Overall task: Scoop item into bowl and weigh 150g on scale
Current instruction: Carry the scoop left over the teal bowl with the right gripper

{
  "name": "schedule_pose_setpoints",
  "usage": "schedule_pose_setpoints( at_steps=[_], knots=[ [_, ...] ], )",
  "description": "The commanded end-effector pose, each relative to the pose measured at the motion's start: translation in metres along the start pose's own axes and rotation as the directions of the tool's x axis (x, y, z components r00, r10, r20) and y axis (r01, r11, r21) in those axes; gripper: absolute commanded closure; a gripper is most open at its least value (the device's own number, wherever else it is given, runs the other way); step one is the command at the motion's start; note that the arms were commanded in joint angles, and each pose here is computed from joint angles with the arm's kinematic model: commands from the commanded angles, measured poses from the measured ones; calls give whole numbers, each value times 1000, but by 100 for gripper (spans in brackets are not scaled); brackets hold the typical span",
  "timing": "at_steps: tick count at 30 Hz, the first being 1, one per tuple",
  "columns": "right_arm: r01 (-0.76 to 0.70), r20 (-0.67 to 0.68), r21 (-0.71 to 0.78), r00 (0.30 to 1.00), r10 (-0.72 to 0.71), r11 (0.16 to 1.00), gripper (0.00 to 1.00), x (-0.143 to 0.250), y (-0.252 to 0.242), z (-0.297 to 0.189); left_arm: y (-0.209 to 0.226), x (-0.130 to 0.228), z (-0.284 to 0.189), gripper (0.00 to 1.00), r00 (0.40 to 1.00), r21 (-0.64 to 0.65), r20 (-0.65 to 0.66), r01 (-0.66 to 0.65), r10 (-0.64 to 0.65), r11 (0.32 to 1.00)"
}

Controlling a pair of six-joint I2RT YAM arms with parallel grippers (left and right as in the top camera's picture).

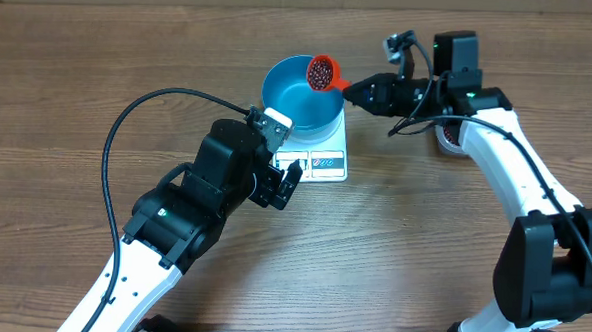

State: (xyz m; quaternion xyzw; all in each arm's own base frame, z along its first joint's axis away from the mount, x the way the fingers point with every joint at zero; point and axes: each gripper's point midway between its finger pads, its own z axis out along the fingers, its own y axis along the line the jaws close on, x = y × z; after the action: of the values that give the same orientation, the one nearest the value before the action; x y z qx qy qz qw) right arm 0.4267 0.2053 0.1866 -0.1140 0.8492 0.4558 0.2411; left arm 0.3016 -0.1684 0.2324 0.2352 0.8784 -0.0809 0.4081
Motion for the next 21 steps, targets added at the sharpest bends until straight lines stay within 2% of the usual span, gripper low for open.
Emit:
schedule_pose_setpoints(
  at_steps=[1, 7, 12, 21],
  knots=[
    [123, 19, 69, 992, -125, 990, 96, -10, 1, 6, 1, 2, 1, 0, 1000, -1, -5, -17, 17, 1000],
    [231, -8, 198, 972, -234, 952, 96, -8, -8, 18, 1, 2, 1, 0, 1000, -1, -5, -17, 17, 1000],
    [385, -63, 256, 922, -382, 887, 96, -3, -8, 28, 1, 2, 1, 0, 1000, -1, -5, -17, 17, 1000],
    [569, -162, 319, 821, -548, 758, 96, 1, -11, 37, 1, 2, 1, 0, 1000, -1, -5, -17, 17, 1000]
  ],
)
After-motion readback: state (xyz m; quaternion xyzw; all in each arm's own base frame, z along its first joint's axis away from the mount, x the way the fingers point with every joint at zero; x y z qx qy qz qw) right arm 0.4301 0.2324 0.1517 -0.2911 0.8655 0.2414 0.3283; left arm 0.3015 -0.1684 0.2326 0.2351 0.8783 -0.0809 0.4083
